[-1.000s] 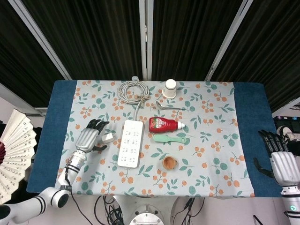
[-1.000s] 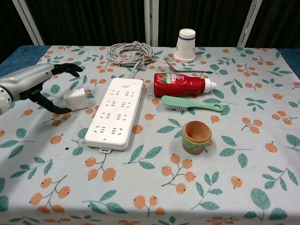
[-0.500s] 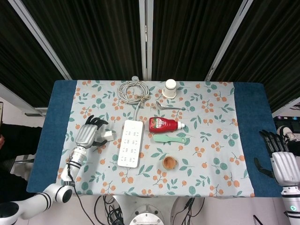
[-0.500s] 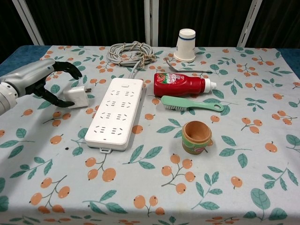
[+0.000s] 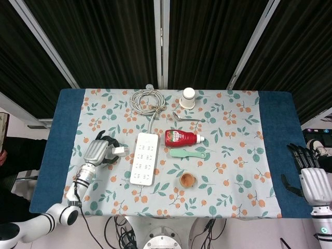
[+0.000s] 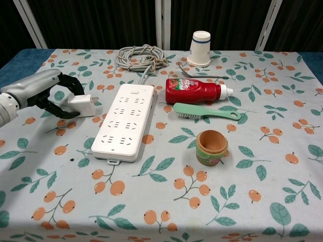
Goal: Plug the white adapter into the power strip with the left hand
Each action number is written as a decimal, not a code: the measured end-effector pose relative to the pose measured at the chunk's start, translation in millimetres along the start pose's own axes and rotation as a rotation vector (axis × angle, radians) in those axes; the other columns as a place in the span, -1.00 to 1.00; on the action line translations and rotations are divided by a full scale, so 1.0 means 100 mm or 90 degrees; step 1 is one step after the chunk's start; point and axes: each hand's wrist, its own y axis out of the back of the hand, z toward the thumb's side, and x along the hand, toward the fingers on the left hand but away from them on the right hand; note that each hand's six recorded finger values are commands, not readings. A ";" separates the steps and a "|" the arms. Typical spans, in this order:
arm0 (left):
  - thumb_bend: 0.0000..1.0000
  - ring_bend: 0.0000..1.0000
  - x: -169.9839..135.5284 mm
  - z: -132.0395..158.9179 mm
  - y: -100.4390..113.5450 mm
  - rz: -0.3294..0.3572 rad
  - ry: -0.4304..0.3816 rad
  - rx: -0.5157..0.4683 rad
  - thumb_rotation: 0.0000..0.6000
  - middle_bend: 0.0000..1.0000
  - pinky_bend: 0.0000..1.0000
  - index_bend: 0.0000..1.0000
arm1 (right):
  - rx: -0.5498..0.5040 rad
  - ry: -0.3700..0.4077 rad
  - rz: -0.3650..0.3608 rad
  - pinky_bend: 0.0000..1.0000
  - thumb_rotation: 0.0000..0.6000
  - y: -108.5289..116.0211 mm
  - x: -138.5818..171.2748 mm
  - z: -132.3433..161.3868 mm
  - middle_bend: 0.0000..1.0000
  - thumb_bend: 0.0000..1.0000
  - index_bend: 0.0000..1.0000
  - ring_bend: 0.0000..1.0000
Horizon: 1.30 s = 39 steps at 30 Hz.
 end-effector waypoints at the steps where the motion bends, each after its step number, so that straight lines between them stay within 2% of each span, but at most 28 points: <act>1: -0.49 -0.49 0.00 0.00 0.00 -0.001 0.000 -0.002 1.00 -0.11 -0.91 -0.10 | 0.000 0.000 -0.001 -1.00 1.00 0.00 0.00 0.00 -0.87 -0.35 -1.00 -1.00; 5: -0.40 -0.41 0.01 0.01 -0.04 -0.007 -0.001 -0.010 1.00 -0.04 -0.87 -0.06 | 0.000 -0.002 -0.002 -1.00 1.00 0.00 0.01 -0.01 -0.87 -0.35 -1.00 -1.00; 10: -0.18 -0.28 0.01 0.03 -0.06 -0.008 -0.006 -0.017 1.00 0.12 -0.79 0.07 | -0.001 -0.003 -0.003 -1.00 1.00 0.01 0.01 -0.01 -0.87 -0.35 -1.00 -1.00; 15: -0.11 -0.28 -0.02 0.01 0.07 -0.004 -0.024 0.016 1.00 0.13 -0.79 0.08 | -0.001 -0.005 -0.005 -1.00 1.00 0.02 0.02 -0.02 -0.87 -0.35 -1.00 -1.00; 19: -0.09 -0.28 -0.08 -0.04 0.29 -0.005 -0.042 0.085 1.00 0.13 -0.80 0.08 | -0.003 -0.006 -0.006 -1.00 1.00 0.01 0.03 -0.04 -0.87 -0.35 -1.00 -1.00; 23: -0.09 -0.28 -0.13 -0.10 0.52 -0.028 -0.058 0.180 1.00 0.13 -0.81 0.08 | -0.006 -0.006 -0.004 -1.00 1.00 -0.01 0.03 -0.04 -0.87 -0.35 -1.00 -1.00; 26: -0.09 -0.28 -0.15 -0.10 0.62 -0.050 -0.069 0.259 1.00 0.13 -0.82 0.07 | -0.006 -0.006 -0.004 -1.00 1.00 -0.01 0.03 -0.04 -0.87 -0.35 -1.00 -1.00; 32: -0.08 -0.30 -0.15 0.00 0.60 -0.110 -0.094 0.387 1.00 0.10 -0.86 0.04 | -0.006 -0.008 -0.005 -1.00 1.00 -0.01 0.04 -0.04 -0.87 -0.35 -1.00 -1.00; 36: -0.08 -0.30 -0.12 0.08 0.53 -0.138 -0.099 0.431 1.00 0.07 -0.86 0.03 | -0.006 -0.010 -0.005 -1.00 1.00 -0.01 0.05 -0.05 -0.87 -0.35 -1.00 -1.00; 39: -0.08 -0.36 -0.09 0.12 0.50 -0.149 -0.099 0.449 1.00 -0.02 -0.86 -0.04 | -0.006 -0.012 -0.006 -1.00 1.00 0.00 0.06 -0.06 -0.87 -0.35 -1.00 -1.00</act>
